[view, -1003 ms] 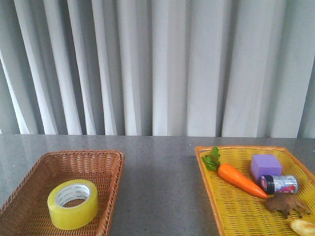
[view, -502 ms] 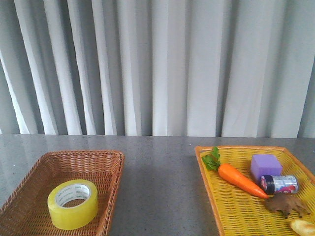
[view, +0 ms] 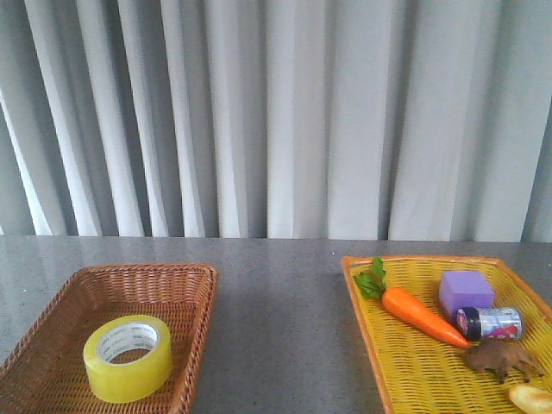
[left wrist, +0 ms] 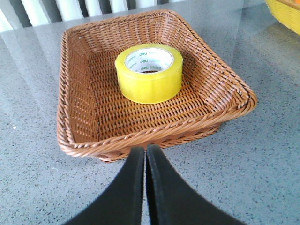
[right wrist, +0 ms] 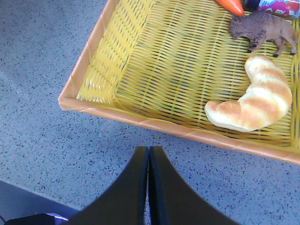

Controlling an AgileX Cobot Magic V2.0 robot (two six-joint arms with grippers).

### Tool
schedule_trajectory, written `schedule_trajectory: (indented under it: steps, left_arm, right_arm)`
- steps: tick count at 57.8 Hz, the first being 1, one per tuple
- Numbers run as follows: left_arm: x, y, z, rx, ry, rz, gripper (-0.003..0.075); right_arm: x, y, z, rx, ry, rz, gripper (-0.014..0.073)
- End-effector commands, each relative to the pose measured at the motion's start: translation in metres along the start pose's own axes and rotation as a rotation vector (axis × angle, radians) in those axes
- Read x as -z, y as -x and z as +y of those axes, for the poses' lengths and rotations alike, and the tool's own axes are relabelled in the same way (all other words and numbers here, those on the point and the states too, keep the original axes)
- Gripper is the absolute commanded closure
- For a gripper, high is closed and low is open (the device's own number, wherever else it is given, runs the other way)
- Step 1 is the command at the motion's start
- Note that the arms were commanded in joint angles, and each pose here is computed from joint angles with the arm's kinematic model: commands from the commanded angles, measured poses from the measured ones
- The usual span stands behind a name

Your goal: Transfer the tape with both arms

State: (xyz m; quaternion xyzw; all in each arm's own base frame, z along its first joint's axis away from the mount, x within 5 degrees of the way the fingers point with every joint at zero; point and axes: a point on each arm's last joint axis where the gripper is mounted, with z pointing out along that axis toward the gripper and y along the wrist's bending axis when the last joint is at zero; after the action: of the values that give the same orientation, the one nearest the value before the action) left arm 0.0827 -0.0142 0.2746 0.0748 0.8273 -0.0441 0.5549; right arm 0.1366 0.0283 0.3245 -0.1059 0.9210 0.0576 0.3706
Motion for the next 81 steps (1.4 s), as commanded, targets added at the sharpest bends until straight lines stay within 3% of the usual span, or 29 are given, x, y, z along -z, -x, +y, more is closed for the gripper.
schedule_trajectory:
  steps: [1, 22, 81]
  left_arm:
    - [0.007, -0.004, 0.001, 0.007, 0.016, -0.174, 0.0727]
    - [0.002, -0.069, 0.002, 0.013, 0.050, -0.519, 0.0727]
    - [0.005, -0.067, 0.003, 0.013, 0.069, -0.542, 0.0727]
  right_arm:
    - [0.006, 0.010, 0.000, -0.004, -0.005, -0.079, 0.0603]
    - [0.006, 0.010, 0.000, -0.004, -0.005, -0.079, 0.0603]
    - [0.009, 0.009, 0.000, 0.004, -0.006, -0.092, 0.0602]
